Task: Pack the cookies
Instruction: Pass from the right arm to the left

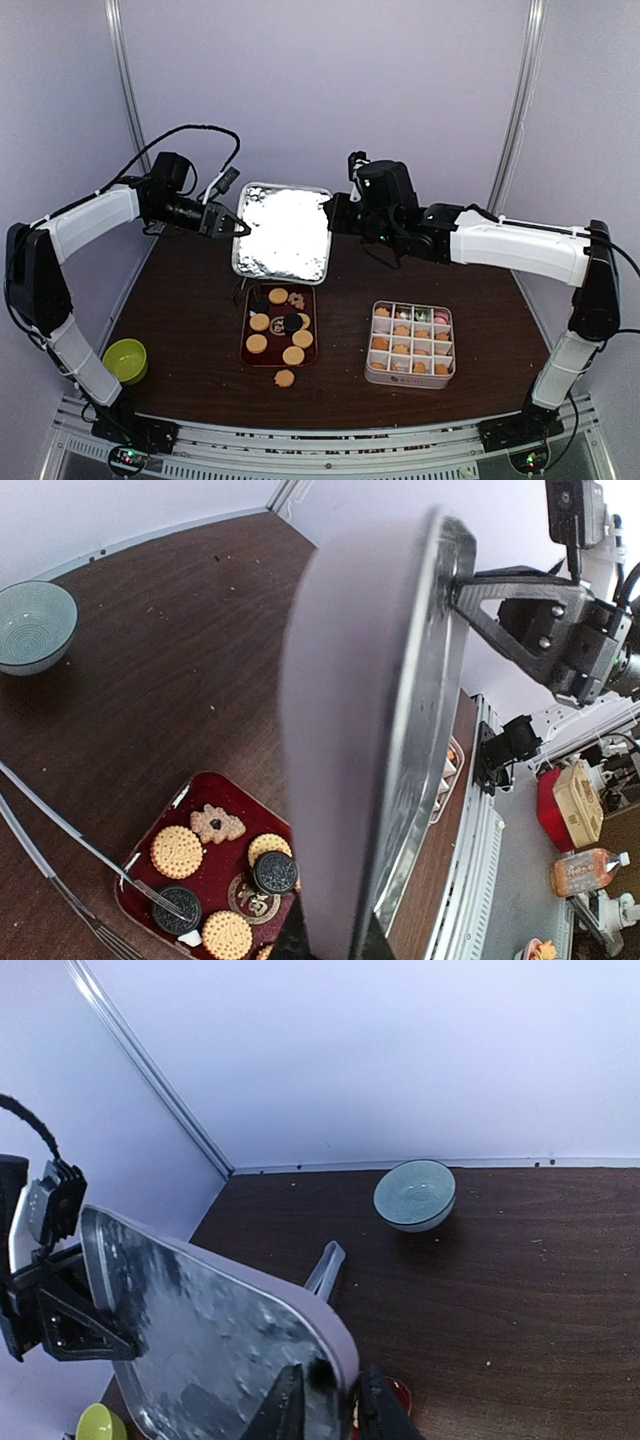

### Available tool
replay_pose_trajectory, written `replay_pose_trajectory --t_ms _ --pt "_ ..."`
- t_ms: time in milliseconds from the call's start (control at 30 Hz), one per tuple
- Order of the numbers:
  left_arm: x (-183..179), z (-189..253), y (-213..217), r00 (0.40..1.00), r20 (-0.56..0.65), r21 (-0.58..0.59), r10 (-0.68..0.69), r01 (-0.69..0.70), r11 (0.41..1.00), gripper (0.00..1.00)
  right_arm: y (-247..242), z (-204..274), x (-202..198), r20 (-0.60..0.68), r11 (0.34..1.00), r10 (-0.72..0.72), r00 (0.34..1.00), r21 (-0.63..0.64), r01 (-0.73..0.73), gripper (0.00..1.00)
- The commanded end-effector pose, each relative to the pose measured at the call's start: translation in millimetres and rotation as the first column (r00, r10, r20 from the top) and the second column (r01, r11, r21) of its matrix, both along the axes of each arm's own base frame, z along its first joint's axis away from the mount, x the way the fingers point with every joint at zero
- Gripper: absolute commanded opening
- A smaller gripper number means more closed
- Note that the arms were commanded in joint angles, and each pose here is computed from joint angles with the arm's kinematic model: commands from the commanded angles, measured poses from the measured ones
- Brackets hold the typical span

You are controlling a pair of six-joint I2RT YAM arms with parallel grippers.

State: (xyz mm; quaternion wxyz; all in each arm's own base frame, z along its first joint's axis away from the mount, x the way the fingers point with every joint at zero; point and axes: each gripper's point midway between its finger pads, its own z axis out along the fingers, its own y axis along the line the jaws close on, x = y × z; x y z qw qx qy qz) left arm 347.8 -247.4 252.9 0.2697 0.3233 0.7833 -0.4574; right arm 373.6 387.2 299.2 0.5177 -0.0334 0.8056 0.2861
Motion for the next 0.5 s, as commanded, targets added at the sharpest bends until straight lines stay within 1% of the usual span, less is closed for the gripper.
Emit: replay_pose_trajectory --t_ms 0,67,133,267,333,400,467 --pt "-2 24 -9 0.997 0.068 -0.058 -0.04 0.044 0.997 0.02 11 23 -11 0.044 0.996 0.067 0.997 0.064 -0.07 0.26" --pt "1 24 -8 0.996 0.084 -0.037 -0.022 0.025 0.999 0.0 11 22 -13 0.044 0.995 0.078 0.996 0.057 -0.081 0.34" --pt "5 24 -5 0.995 0.101 -0.013 0.004 -0.003 1.0 0.0 7 20 -14 0.04 0.996 0.073 0.997 0.04 -0.074 0.45" --pt "18 26 3 0.984 0.169 0.054 0.051 -0.061 0.997 0.0 -26 -3 -12 -0.039 0.999 -0.005 0.999 -0.05 0.004 0.67" --pt "24 29 8 0.974 0.216 0.104 0.061 -0.086 0.991 0.0 -52 -19 -15 -0.087 0.995 -0.059 0.995 -0.089 0.051 0.72" --pt "29 35 13 0.962 0.267 0.146 0.061 -0.103 0.984 0.0 -83 -33 -23 -0.12 0.987 -0.113 0.986 -0.129 0.097 0.73" --pt "33 42 17 0.946 0.318 0.172 0.06 -0.12 0.978 0.0 -115 -51 -36 -0.165 0.971 -0.171 0.971 -0.196 0.138 0.72"
